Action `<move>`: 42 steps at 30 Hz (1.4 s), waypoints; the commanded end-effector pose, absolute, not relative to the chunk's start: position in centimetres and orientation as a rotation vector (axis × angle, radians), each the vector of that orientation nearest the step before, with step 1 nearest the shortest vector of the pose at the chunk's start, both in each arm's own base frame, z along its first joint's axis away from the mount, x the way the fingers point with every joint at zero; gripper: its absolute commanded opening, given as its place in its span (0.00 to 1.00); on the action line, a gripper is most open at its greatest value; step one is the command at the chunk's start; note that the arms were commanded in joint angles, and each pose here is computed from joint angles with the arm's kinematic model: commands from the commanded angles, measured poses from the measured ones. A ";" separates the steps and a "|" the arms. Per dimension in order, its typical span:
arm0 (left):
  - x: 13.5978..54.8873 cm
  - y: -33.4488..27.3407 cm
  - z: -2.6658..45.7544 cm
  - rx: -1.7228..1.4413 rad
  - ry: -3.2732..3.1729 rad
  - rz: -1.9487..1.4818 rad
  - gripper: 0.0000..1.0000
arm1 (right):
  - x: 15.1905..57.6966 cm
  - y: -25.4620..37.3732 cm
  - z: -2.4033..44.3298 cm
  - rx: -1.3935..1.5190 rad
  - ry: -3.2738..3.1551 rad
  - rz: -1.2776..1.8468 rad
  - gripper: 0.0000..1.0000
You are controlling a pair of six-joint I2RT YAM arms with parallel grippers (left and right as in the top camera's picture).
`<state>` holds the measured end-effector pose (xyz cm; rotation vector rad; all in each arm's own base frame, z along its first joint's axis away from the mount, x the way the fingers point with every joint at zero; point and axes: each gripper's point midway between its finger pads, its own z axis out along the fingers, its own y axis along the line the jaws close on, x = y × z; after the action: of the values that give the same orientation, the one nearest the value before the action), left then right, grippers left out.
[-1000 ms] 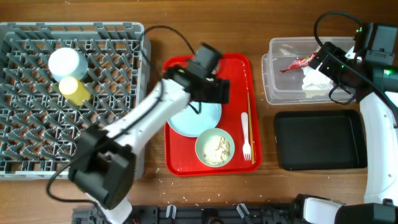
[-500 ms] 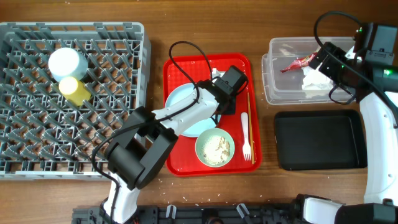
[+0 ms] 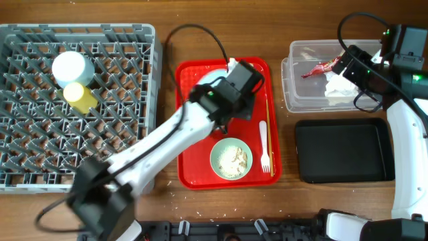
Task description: Sort waste into correct bins and load items into the dishwasher rack
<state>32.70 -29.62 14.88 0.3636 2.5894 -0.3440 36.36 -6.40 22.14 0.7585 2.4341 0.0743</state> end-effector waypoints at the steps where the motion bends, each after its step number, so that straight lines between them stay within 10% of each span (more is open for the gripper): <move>1: 31.4 -28.9 22.7 0.465 2.420 -0.527 0.04 | 36.6 -6.6 22.7 0.771 2.413 0.066 1.00; 9: 36.3 -15.2 33.3 0.161 2.154 -1.037 0.04 | 36.6 -6.6 22.7 0.771 2.413 0.066 1.00; 24: 44.4 -1.8 24.2 -0.170 2.094 -1.473 0.05 | 36.6 -6.6 22.7 0.771 2.413 0.066 1.00; 26: 44.5 -1.4 23.4 -0.219 2.126 -1.433 0.43 | 36.6 -6.6 22.7 0.771 2.413 0.066 1.00; 29: 44.5 -0.8 23.5 -0.239 2.124 -1.425 0.73 | 36.6 -6.6 22.7 0.771 2.413 0.066 1.00; 35: 43.4 5.4 26.6 -0.415 2.072 -1.153 0.95 | 36.6 -6.6 22.7 0.771 2.413 0.066 1.00; 38: 40.9 5.7 28.0 -0.409 2.114 -0.996 0.77 | 36.6 -6.6 22.7 0.771 2.413 0.066 0.99; 42: 34.9 -2.9 29.9 -0.211 2.253 -1.085 0.87 | 36.6 -6.6 22.7 0.771 2.413 0.066 1.00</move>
<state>37.38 1.70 28.03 -0.4542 2.2199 -1.1088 36.40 -6.46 22.11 0.7596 2.4335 0.0704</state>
